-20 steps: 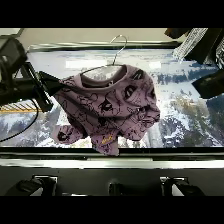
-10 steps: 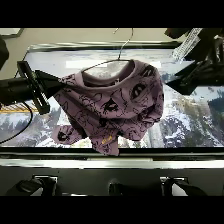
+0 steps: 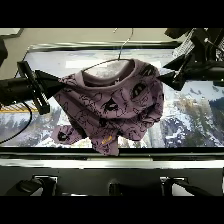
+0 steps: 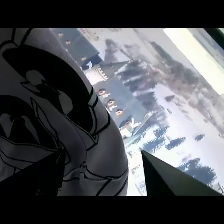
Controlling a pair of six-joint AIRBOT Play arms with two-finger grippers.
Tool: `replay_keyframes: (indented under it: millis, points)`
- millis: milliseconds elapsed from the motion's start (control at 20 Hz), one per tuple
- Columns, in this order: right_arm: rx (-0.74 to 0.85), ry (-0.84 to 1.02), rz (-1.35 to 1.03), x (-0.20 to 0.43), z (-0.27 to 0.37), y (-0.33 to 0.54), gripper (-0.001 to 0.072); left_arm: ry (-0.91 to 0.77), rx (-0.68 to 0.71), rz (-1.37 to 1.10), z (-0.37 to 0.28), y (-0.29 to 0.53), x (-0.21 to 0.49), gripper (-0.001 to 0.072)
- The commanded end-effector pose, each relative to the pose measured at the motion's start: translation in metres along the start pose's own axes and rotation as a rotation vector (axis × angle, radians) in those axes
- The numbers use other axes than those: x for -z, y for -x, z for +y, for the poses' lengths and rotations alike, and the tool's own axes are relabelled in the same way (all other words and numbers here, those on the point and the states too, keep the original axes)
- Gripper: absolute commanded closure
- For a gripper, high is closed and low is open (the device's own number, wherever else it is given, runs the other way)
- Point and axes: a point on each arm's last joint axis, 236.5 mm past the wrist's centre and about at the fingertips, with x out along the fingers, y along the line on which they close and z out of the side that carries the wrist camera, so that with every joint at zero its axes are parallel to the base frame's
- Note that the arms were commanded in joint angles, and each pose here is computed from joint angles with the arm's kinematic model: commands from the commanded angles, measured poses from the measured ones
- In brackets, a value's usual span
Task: Fold the clothes and pants, and hang the long-sleeved shirts on hangers.
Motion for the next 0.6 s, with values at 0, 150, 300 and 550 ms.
replay_keyframes:
  millis: [0, 150, 300, 550]
  points:
    - [-0.021, 0.013, -0.063, -0.008, -0.001, -0.009, 0.0152, 0.016, 0.003, 0.003, 0.000, -0.001, 0.001, 0.0688]
    - [-0.057, 0.031, -0.064, -0.009, 0.008, -0.029, 0.0152, 0.017, 0.004, 0.003, 0.000, -0.001, 0.001, 0.0688]
    - [-0.088, 0.020, -0.063, -0.006, 0.013, -0.052, 0.0153, 0.017, 0.004, 0.003, 0.000, -0.001, 0.001, 0.0688]
    - [-0.077, 0.041, -0.064, -0.006, 0.011, -0.059, 0.0395, 0.017, 0.004, 0.003, 0.000, -0.001, 0.001, 0.0688]
